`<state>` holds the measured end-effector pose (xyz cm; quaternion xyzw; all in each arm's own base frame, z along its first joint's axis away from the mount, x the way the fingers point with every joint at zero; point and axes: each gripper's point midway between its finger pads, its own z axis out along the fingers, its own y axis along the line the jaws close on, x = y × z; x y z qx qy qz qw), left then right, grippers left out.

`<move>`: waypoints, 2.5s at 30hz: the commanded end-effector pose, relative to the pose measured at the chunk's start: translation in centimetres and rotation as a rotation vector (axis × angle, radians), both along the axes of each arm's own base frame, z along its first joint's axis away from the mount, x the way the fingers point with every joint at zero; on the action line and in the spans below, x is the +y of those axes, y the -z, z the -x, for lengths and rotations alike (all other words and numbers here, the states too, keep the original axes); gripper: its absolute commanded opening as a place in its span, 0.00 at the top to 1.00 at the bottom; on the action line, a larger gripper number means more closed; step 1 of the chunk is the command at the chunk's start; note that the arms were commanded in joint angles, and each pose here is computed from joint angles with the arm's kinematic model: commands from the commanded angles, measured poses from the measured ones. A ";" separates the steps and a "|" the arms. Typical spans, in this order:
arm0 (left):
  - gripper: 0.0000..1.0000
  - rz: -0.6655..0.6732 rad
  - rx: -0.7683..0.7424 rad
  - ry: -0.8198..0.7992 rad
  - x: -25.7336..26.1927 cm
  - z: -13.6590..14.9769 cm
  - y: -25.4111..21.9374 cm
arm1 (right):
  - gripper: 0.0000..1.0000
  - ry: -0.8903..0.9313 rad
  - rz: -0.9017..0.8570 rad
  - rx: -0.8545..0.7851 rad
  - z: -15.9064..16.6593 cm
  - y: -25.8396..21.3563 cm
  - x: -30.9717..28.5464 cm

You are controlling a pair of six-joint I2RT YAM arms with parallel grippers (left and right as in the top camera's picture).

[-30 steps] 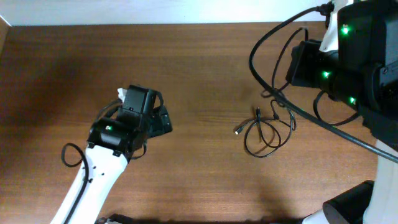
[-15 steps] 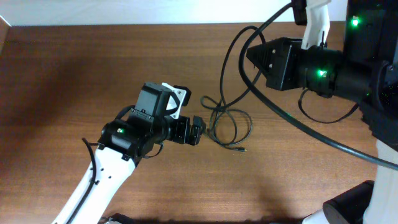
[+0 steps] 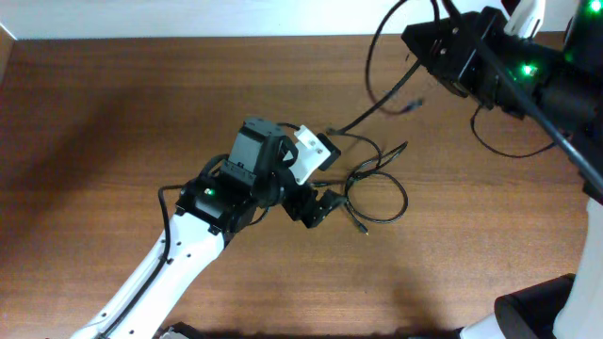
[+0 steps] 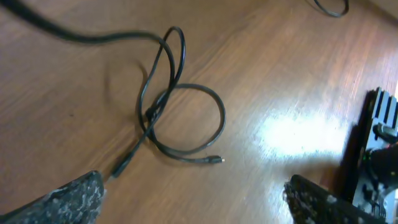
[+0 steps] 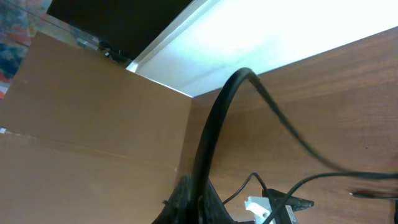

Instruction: Untangle cables

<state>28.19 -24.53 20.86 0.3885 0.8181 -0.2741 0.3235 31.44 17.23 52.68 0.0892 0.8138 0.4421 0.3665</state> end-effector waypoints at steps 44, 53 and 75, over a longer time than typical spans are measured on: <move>0.01 -0.211 0.151 -0.193 3.2 -0.9 5.6 | 0.96 0.847 1.257 -0.436 -12.6 -4.7 -24.2; 0.01 -0.211 0.151 -0.193 3.2 -0.9 5.6 | 0.96 1.047 1.162 -0.093 -10.4 3.4 -43.4; 0.01 -0.211 0.151 -0.193 3.2 -0.9 5.6 | 0.76 0.860 0.798 0.653 -6.6 41.0 -48.2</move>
